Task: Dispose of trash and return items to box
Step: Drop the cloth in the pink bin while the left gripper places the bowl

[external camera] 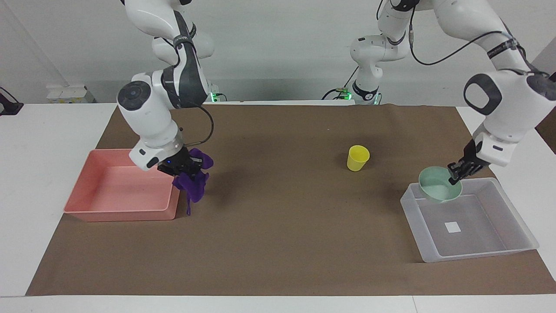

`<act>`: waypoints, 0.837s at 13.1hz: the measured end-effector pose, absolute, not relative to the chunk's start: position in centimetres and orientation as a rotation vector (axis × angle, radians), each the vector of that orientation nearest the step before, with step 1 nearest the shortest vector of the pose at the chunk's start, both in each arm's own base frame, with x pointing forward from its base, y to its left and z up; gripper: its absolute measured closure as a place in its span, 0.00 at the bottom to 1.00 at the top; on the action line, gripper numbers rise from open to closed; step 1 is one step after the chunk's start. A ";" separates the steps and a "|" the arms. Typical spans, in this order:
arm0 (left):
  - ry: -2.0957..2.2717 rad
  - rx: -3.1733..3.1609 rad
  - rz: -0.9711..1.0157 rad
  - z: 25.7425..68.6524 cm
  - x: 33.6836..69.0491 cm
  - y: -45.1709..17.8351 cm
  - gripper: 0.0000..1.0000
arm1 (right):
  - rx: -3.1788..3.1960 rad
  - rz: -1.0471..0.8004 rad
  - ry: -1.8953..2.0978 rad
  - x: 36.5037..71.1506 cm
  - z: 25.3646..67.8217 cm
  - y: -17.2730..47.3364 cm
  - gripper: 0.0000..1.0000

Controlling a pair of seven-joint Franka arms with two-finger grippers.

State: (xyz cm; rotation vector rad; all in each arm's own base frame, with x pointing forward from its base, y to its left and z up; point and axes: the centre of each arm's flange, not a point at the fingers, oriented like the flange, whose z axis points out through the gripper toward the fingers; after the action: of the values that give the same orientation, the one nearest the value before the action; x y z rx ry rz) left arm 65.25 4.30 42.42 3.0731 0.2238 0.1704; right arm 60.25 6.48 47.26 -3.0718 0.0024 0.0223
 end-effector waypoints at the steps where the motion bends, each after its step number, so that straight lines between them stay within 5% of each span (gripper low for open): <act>1: 0.253 3.074 0.180 41.3 66.8 5.6 0.97 | -3.073 0.026 0.027 59.9 48.7 5.1 0.85; 5: 0.275 3.080 0.212 37.6 69.5 6.9 0.97 | -3.072 0.042 0.056 58.8 50.3 -3.4 0.85; 9: 0.256 3.087 0.189 34.7 69.4 7.0 0.94 | -3.062 0.087 0.107 57.2 46.3 -11.2 0.85; 11: 0.236 3.083 0.228 37.3 69.6 6.4 0.75 | -3.066 0.062 0.103 56.6 42.6 -12.5 0.86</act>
State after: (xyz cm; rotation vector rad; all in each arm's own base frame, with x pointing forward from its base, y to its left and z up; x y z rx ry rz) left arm 69.59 6.42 37.27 3.0831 0.2362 0.2275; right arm 56.57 -12.45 42.64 -3.0665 0.1034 0.0622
